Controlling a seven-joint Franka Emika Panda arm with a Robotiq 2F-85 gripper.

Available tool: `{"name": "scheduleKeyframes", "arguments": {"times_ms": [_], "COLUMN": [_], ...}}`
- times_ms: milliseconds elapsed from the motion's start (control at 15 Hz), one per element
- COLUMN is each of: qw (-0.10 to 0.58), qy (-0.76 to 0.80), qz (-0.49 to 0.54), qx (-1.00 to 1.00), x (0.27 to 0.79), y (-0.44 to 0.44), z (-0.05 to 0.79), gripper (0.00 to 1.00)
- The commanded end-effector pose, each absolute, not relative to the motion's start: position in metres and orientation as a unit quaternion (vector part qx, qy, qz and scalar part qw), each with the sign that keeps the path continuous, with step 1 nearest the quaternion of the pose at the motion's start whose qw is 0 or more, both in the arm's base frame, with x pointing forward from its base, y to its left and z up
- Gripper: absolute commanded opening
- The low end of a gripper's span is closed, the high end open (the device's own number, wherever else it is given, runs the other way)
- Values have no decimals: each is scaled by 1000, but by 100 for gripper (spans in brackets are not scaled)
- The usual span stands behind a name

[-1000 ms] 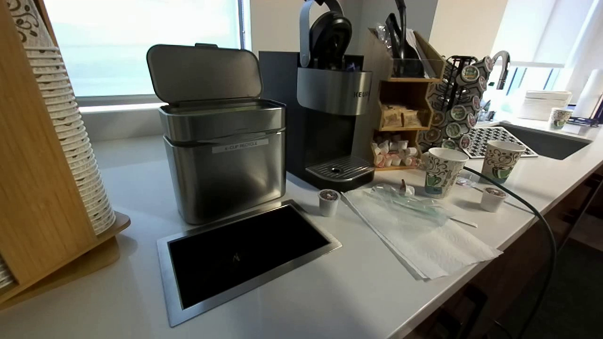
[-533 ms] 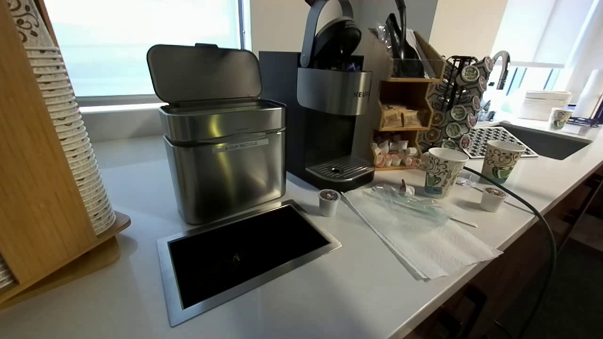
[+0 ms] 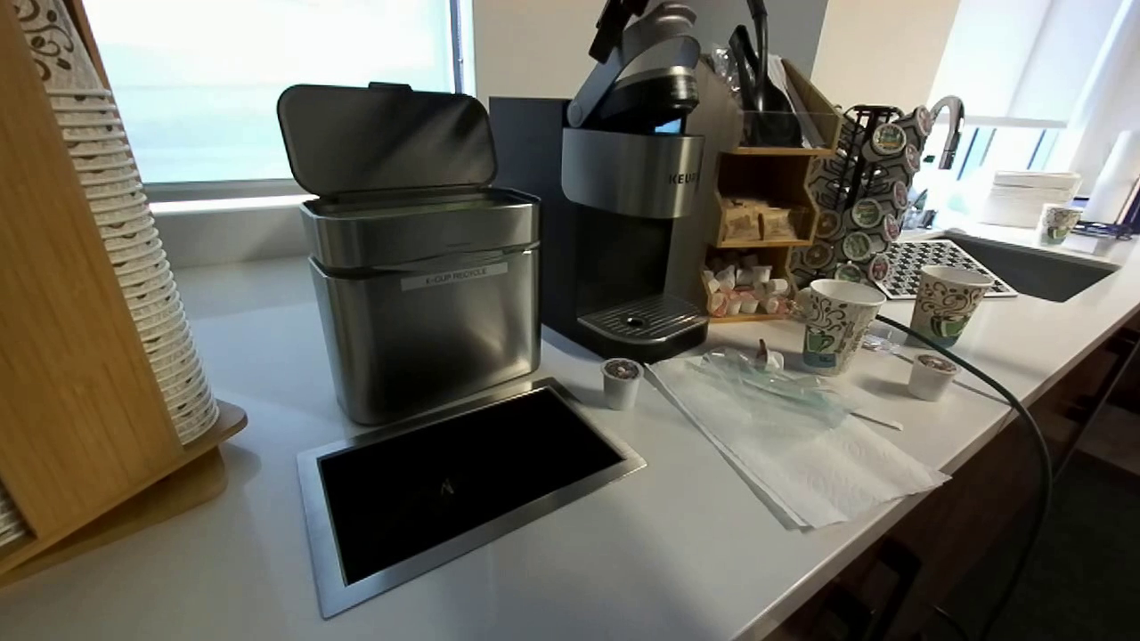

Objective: Close the coffee maker

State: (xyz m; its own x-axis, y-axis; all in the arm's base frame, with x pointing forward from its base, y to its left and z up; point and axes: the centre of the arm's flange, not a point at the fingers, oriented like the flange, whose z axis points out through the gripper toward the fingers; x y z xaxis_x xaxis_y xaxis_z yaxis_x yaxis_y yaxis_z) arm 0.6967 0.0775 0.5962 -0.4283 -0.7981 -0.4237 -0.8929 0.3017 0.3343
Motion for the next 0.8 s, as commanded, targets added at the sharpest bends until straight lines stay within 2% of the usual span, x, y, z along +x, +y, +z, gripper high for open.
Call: {"name": "scheduleKeyframes", "arguments": {"times_ms": [0, 333, 533, 600, 733], "qw": [31, -31, 9, 64, 115], "qy": [807, 803, 815, 814, 813], "qz": [327, 382, 390, 381, 373], "qx": [-491, -457, -429, -433, -431], "x": [643, 641, 641, 641, 648], "y": [79, 83, 81, 79, 68], "z": [535, 490, 491, 492, 505], "gripper": [100, 100, 100, 100, 100]}}
